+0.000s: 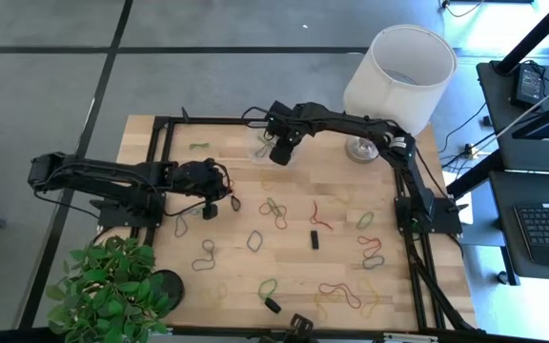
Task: Pick and place rubber bands into bin
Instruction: Put the red rubber band into the transparent bin
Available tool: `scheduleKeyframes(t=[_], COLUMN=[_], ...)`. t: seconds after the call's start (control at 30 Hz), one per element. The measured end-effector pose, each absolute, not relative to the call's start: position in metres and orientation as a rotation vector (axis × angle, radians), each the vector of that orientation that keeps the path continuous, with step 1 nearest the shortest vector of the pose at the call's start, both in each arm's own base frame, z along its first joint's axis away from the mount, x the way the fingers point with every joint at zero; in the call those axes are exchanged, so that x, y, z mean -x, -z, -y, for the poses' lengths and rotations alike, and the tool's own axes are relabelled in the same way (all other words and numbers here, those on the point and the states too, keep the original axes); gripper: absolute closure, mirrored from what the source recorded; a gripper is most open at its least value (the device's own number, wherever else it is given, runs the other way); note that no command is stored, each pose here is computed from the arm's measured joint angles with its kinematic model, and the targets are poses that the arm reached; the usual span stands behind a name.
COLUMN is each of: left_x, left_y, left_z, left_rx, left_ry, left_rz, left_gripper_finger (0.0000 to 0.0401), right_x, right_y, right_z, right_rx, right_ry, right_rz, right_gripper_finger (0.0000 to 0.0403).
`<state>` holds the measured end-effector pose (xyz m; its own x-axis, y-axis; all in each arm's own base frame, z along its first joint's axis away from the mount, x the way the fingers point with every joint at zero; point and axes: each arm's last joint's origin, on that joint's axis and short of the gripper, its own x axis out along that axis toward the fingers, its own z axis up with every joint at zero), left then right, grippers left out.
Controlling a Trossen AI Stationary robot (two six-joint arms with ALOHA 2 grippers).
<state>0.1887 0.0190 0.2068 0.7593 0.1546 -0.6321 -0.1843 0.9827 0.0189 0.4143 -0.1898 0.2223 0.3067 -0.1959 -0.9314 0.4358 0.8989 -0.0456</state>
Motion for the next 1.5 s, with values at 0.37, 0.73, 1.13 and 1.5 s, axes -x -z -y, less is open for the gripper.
scheduleKeyframes(t=[0.37,0.73,1.13,1.5], left_x=[-0.189,-0.189,-0.190,-0.209], left_y=[-0.207,-0.207,-0.207,-0.224], left_z=[-0.019,-0.019,-0.013,-0.017], left_rx=[0.045,-0.022,0.016,0.026], left_ry=[-0.184,-0.157,-0.135,-0.235], left_rz=[-0.685,-0.692,-0.680,-0.772], left_gripper_finger=[0.0397,0.0400,0.0400,0.0399], right_x=[-0.410,-0.400,-0.317,-0.239], right_y=[-0.230,-0.290,-0.244,-0.166], right_z=[0.177,0.087,-0.052,-0.116], right_rx=[-0.151,-0.061,-0.101,-0.281], right_ry=[0.429,0.281,0.252,0.128], right_rz=[-1.248,-1.209,-0.965,-0.651], right_gripper_finger=[0.0316,0.0393,0.0400,0.0400])
